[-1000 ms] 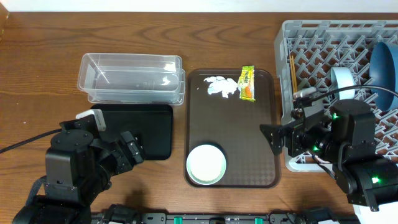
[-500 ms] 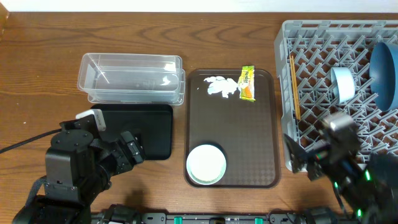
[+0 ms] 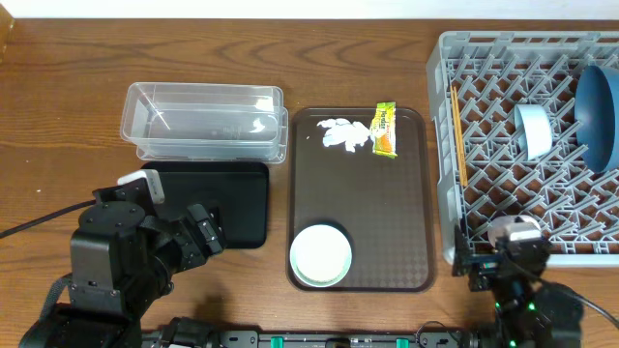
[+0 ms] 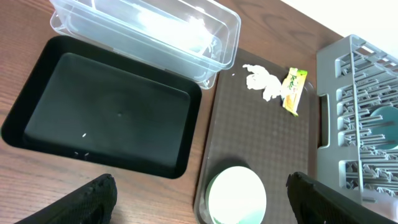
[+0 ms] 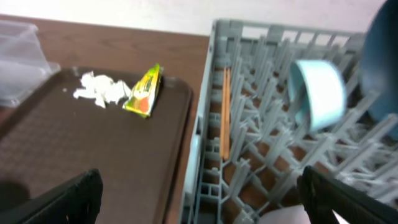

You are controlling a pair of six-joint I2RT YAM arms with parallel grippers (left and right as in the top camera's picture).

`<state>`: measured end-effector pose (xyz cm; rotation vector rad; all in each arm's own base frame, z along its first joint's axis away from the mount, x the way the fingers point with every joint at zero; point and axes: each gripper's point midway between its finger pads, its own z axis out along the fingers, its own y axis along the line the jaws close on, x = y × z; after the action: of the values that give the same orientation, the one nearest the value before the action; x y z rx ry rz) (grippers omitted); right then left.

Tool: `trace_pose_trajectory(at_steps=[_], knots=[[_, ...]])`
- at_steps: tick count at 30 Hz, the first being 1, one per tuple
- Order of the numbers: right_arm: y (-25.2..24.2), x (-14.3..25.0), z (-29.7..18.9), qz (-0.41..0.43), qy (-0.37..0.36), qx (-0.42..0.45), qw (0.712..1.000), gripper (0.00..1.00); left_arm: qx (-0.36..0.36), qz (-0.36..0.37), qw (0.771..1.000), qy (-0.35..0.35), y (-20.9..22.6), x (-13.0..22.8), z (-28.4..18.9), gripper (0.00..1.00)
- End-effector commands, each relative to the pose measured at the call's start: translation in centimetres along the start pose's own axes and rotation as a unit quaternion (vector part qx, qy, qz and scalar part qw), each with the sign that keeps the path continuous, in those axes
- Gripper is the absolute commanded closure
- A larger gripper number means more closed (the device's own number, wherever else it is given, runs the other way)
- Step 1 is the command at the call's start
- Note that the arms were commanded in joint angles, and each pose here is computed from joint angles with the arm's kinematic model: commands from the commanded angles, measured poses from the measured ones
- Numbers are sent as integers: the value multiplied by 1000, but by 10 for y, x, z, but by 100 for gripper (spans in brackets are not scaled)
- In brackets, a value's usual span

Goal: Sort waste into correct bins and load items into the dishwasher rack

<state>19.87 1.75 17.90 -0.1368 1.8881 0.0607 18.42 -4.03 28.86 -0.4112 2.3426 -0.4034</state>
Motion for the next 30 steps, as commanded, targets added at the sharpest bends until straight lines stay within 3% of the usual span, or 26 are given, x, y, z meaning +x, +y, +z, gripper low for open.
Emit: trace_pose_trajectory(at_steps=[1, 7, 15, 19, 30], knots=[[5, 18, 16, -4, 2, -18, 1000, 1, -4, -2, 1000, -8, 1, -3, -3, 10], [5, 33, 41, -9, -25, -26, 999, 1, -4, -2, 1000, -8, 1, -3, -3, 11], [4, 21, 44, -15, -59, -23, 998, 1, -3, -2, 1000, -8, 1, -3, -3, 11], [1, 1, 48, -30, -134, -16, 990, 1, -4, -2, 1000, -8, 1, -3, -3, 10], [1, 2, 49, -30, -135, -15, 990, 1, -4, -2, 1000, -8, 1, -3, -3, 11]])
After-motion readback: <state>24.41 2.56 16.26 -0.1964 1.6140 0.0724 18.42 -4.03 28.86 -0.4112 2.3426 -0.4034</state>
